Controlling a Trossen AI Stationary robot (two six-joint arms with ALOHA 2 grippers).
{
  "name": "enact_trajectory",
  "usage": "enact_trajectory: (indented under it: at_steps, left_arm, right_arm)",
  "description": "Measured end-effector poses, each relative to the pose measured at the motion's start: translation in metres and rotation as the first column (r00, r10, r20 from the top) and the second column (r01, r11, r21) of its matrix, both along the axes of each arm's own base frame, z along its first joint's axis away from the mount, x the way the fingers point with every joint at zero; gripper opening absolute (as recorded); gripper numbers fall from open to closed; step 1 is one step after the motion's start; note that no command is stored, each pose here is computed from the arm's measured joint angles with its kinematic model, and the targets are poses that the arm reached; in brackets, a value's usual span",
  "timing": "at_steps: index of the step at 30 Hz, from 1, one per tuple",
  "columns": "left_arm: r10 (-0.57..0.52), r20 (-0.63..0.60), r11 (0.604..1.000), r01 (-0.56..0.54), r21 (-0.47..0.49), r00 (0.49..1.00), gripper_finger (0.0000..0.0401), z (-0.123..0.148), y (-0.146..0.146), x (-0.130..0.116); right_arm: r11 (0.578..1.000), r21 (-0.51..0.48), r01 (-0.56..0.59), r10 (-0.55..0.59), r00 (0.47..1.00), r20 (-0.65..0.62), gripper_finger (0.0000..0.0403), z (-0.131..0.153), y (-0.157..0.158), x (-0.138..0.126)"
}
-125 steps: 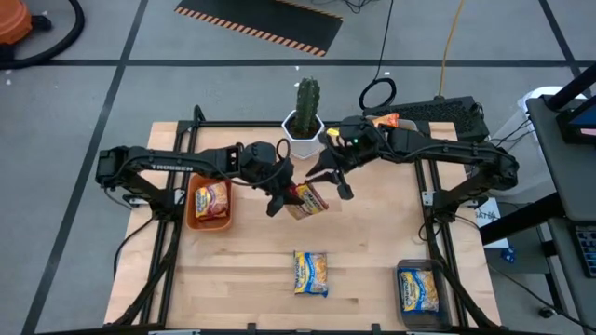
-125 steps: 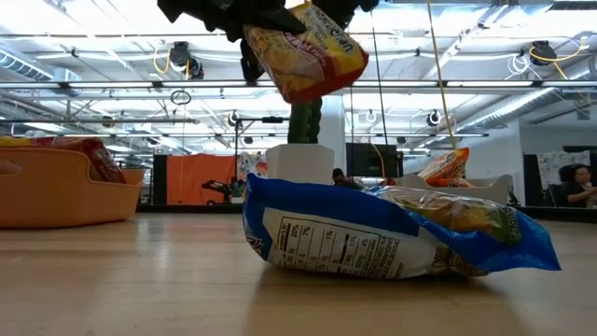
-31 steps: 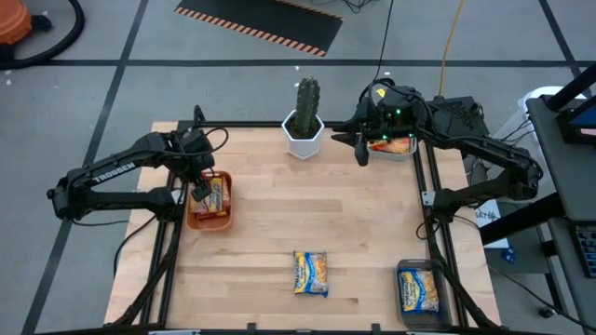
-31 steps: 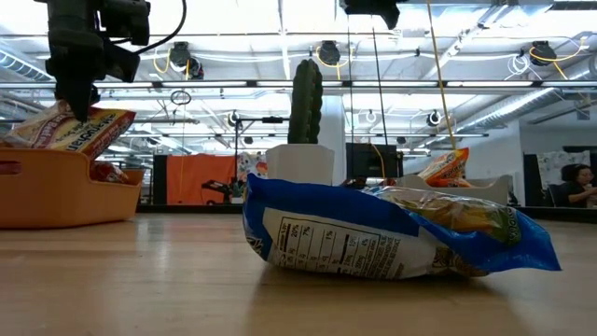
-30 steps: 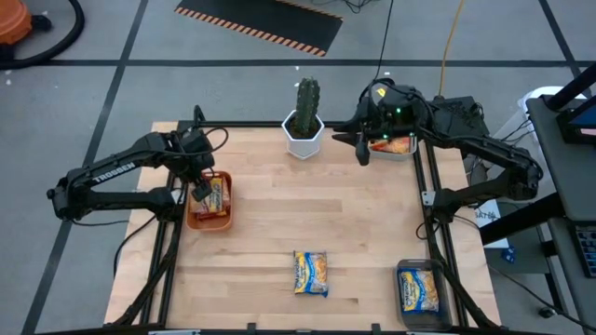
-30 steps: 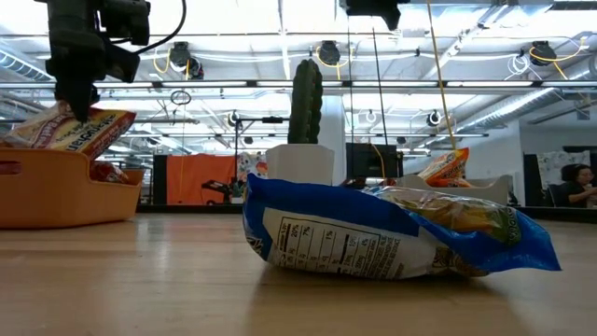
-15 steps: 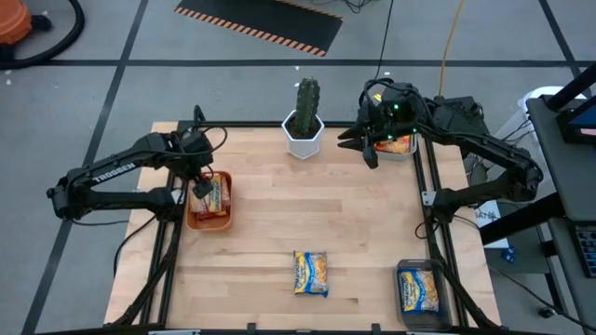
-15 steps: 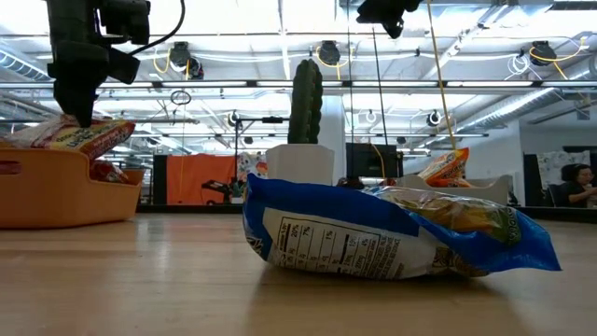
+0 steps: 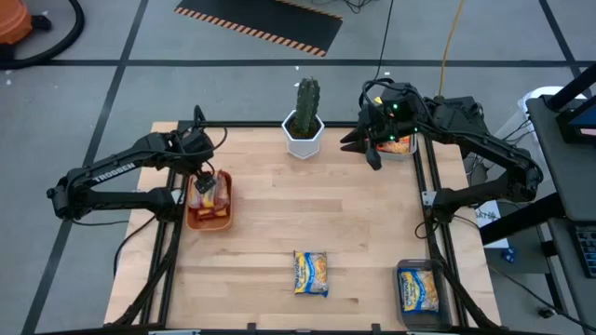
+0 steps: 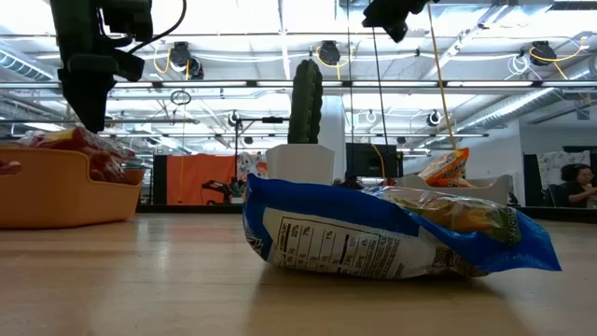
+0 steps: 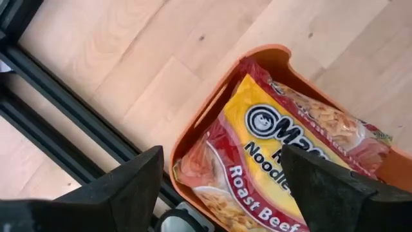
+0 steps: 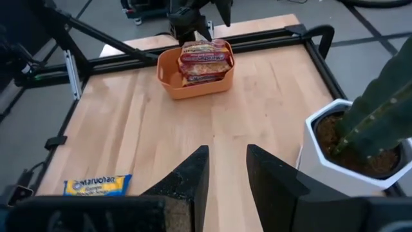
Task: Sort Maruchan noodles
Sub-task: Put the red noodle pack into the orange bin, then put the blue noodle pack into the black bin
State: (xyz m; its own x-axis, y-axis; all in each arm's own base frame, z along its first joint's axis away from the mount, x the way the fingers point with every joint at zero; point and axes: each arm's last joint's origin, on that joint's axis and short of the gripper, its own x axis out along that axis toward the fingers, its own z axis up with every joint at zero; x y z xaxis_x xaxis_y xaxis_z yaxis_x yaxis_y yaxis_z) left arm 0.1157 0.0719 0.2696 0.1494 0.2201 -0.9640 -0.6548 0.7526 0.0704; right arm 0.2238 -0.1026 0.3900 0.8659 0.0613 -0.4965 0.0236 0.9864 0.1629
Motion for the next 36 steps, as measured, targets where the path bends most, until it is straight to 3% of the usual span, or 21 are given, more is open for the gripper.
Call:
enact_trajectory:
  at_steps: [7,16,25,31,36]
  left_arm:
    - [-0.007,0.046,0.999,0.009,-0.038,0.999,0.0317,0.0,0.0,0.002]
    - [-0.061,0.264,0.995,0.081,-0.065,0.963,0.0317,0.006,0.003,0.018]
    - [-0.187,0.325,0.977,0.211,-0.041,0.927,0.0317,0.009,-0.004,0.028]
    - [-0.235,0.386,0.967,0.255,0.0,0.892,0.0317,0.013,-0.007,0.036]
    - [-0.254,0.436,0.96,0.279,0.007,0.863,0.0317,0.016,-0.014,0.043]
  right_arm:
    - [0.979,0.181,0.097,-0.097,0.995,-0.013,0.0098,0.001,0.0,0.001]
    - [0.87,0.473,0.14,-0.153,0.988,-0.011,0.0098,0.007,0.015,0.01]
    - [0.825,0.543,0.155,-0.144,0.988,-0.063,0.0098,0.007,0.053,0.023]
    - [0.815,0.531,0.235,-0.163,0.97,-0.179,0.0098,-0.009,0.07,0.039]
    - [0.795,0.556,0.242,-0.096,0.956,-0.278,0.0098,-0.032,0.083,0.064]
